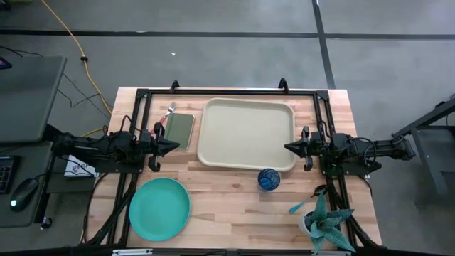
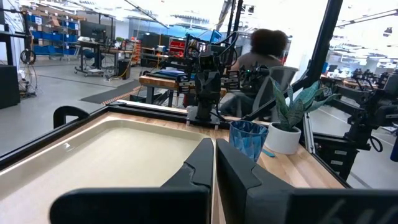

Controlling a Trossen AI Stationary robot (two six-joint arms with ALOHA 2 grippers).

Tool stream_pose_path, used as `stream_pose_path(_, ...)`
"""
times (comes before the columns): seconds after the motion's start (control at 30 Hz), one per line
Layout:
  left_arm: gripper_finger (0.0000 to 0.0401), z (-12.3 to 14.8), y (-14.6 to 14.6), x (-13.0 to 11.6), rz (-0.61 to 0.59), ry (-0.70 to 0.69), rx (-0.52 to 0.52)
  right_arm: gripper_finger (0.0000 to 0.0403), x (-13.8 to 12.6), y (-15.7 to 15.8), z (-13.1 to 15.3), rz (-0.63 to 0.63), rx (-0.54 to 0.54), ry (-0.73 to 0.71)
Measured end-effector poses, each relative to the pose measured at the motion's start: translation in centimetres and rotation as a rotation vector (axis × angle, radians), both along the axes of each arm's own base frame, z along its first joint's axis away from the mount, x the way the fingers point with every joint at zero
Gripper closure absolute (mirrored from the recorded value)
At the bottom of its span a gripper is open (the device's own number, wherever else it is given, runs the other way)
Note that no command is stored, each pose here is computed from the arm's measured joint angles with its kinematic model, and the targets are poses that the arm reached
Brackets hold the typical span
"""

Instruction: Pick and place plate/cup/fork/spoon on tray

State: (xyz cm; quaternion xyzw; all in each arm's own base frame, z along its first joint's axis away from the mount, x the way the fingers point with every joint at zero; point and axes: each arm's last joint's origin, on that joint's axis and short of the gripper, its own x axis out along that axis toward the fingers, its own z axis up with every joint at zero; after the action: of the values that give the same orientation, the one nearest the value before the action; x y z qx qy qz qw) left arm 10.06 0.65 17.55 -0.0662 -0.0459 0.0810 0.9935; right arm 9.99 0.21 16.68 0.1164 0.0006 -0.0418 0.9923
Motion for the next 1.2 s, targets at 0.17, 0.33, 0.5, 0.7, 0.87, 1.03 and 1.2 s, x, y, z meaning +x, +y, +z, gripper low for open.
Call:
stream_pose_path(0.17,0.0401,0.1,0.0,0.0,-0.001,-0.015,-0.015,0.0402,0.0,0.0,0.0,0.0,0.0,0.0)
stream_pose_path(0.33,0.0401,0.9,0.0,-0.1,-0.032,-0.117,-0.145,0.0402,0.0,0.0,0.0,0.0,0.0,0.0)
stream_pose_path(0.5,0.04,1.0,0.0,-0.1,-0.033,-0.134,-0.156,0.0402,0.0,0.0,0.0,0.0,0.0,0.0)
stream_pose_path(0.7,0.0398,1.8,0.3,-0.3,0.098,-0.211,-0.134,0.0402,0.0,0.0,0.0,0.0,0.0,0.0)
stream_pose_path(0.87,0.0368,2.1,0.4,0.4,0.109,-0.158,-0.118,0.0402,0.0,0.0,0.0,0.0,0.0,0.0)
stream_pose_path(1.03,0.0302,4.1,0.4,2.1,0.107,-0.019,-0.031,0.0402,0.0,0.0,0.0,0.0,0.0,0.0)
stream_pose_path(1.2,0.0232,6.6,0.4,4.5,0.101,0.308,0.042,0.0402,0.0,0.0,0.0,0.0,0.0,0.0)
